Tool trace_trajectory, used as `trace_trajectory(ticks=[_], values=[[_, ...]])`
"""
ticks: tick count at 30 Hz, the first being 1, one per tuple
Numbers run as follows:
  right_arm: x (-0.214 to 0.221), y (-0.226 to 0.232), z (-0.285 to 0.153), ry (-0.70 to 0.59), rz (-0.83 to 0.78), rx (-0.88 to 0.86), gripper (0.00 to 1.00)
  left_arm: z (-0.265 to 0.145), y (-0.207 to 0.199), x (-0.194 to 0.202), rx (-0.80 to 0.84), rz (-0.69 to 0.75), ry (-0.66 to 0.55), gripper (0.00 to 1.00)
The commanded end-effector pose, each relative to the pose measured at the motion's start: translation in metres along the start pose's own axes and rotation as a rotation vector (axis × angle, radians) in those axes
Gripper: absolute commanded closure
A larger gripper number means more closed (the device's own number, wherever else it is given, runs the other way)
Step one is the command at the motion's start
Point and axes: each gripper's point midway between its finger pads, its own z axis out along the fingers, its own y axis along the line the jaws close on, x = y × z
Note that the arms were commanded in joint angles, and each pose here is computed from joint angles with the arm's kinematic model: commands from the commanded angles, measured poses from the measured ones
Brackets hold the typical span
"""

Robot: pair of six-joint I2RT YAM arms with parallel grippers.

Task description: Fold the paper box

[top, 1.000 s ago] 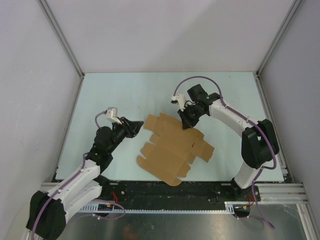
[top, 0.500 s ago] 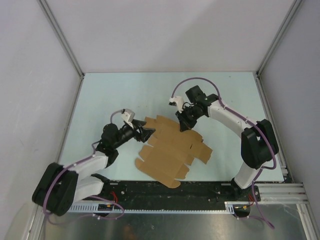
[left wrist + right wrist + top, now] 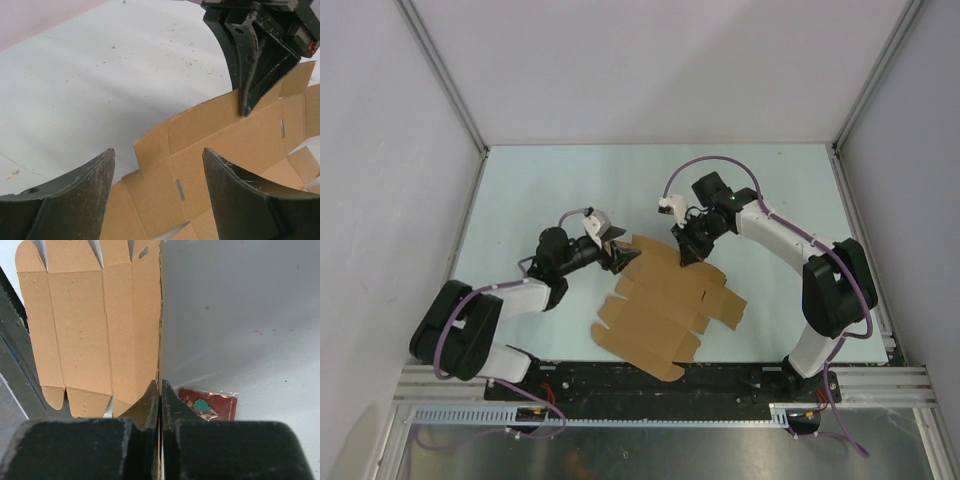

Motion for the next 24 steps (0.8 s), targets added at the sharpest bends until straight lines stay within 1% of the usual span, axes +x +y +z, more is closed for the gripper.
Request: trace_trajectory(ticks=[1, 4, 9, 10, 13, 17, 24], values=[[-0.001, 0.008, -0.001, 0.000, -0.018, -0.027, 1.00, 0.012, 0.008, -0.019, 0.049, 0.111, -0.050, 0.24], [-0.002, 0.010, -0.002, -0.005, -0.021, -0.034, 1.00, 0.018, 0.005, -0.016, 0.096, 0.090, -0.045, 0.28], [-0.002, 0.010, -0.001, -0.006, -0.017, -0.039, 1.00, 0.025, -0.001, -0.010, 0.162, 0.055, -0.034, 0.40], [-0.002, 0.010, 0.000, -0.005, -0.018, -0.040, 1.00, 0.025, -0.006, -0.010, 0.187, 0.031, -0.034, 0.44], [-0.001, 0.009, 0.001, -0.002, -0.015, -0.037, 1.00, 0.025, -0.011, -0.009, 0.213, 0.005, -0.031, 0.50], [-0.002, 0.007, 0.002, -0.005, -0.010, -0.032, 1.00, 0.021, -0.018, -0.008, 0.238, -0.026, -0.029, 0.55], [-0.007, 0.005, 0.003, -0.020, 0.007, -0.013, 1.00, 0.014, -0.023, -0.004, 0.199, -0.080, -0.022, 0.61]])
